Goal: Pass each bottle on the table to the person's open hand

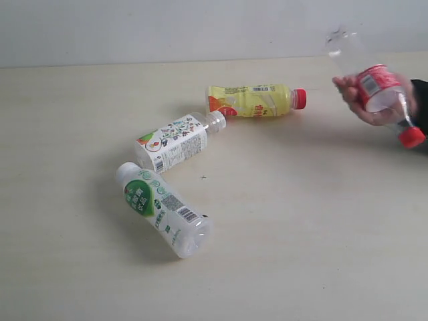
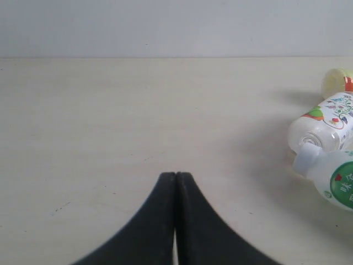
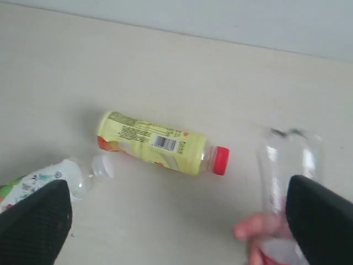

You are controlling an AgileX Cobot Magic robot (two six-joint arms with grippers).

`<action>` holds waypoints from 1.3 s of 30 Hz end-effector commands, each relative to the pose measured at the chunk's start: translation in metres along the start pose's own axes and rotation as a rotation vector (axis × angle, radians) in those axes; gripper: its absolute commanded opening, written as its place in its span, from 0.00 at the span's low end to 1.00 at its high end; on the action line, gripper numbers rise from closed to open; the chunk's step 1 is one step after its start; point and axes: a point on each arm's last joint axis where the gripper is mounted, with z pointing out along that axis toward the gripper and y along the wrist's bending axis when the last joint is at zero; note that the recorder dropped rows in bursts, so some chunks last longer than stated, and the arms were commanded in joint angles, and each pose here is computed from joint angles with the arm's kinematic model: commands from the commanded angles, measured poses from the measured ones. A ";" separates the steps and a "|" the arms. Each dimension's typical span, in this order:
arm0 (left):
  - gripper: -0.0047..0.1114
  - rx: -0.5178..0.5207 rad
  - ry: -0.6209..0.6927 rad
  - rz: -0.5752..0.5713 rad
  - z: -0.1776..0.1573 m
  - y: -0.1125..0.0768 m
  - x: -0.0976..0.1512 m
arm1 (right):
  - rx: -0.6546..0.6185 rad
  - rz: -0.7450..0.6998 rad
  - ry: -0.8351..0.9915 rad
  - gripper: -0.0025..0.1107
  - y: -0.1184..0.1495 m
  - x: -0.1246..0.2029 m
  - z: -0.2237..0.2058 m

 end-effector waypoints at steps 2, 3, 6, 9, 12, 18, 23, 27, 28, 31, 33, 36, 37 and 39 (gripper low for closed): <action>0.04 0.008 -0.014 -0.004 0.000 0.000 -0.001 | -0.020 -0.021 -0.068 0.90 0.009 0.004 -0.038; 0.04 0.008 -0.014 -0.004 0.000 0.000 -0.001 | -0.019 -0.035 -0.069 0.90 0.010 0.007 -0.042; 0.04 0.008 -0.014 -0.004 0.000 0.000 -0.001 | -0.019 -0.059 -0.059 0.90 0.012 0.017 -0.051; 0.04 0.008 -0.014 -0.004 0.000 0.000 -0.001 | -0.019 -0.092 -0.038 0.90 0.013 0.030 -0.057; 0.04 0.008 -0.014 -0.004 0.000 0.000 -0.001 | -0.020 -0.118 -0.018 0.90 0.014 0.041 -0.060; 0.04 0.008 -0.014 -0.004 0.000 0.000 -0.001 | -0.020 -0.119 -0.021 0.90 0.016 0.049 -0.068; 0.04 0.008 -0.014 -0.004 0.000 0.000 -0.001 | -0.019 -0.119 -0.038 0.90 0.018 0.050 -0.076; 0.04 0.008 -0.014 -0.004 0.000 0.000 -0.001 | -0.018 -0.119 -0.041 0.90 0.018 0.051 -0.078; 0.04 0.008 -0.014 -0.004 0.000 0.000 -0.001 | -0.018 -0.119 -0.041 0.90 0.018 0.051 -0.078; 0.04 0.008 -0.014 -0.004 0.000 0.000 -0.001 | -0.031 -0.115 -0.042 0.90 0.019 0.051 -0.078; 0.04 0.008 -0.014 -0.004 0.000 0.000 -0.001 | -0.035 -0.115 -0.043 0.90 0.020 0.051 -0.078; 0.04 0.008 -0.014 -0.004 0.000 0.000 -0.001 | -0.035 -0.115 -0.043 0.90 0.020 0.051 -0.078; 0.04 0.008 -0.014 -0.004 0.000 0.000 -0.001 | -0.038 -0.114 -0.042 0.90 0.021 0.051 -0.077; 0.04 0.008 -0.014 -0.004 0.000 0.000 -0.001 | -0.055 -0.136 -0.038 0.90 0.031 0.052 -0.076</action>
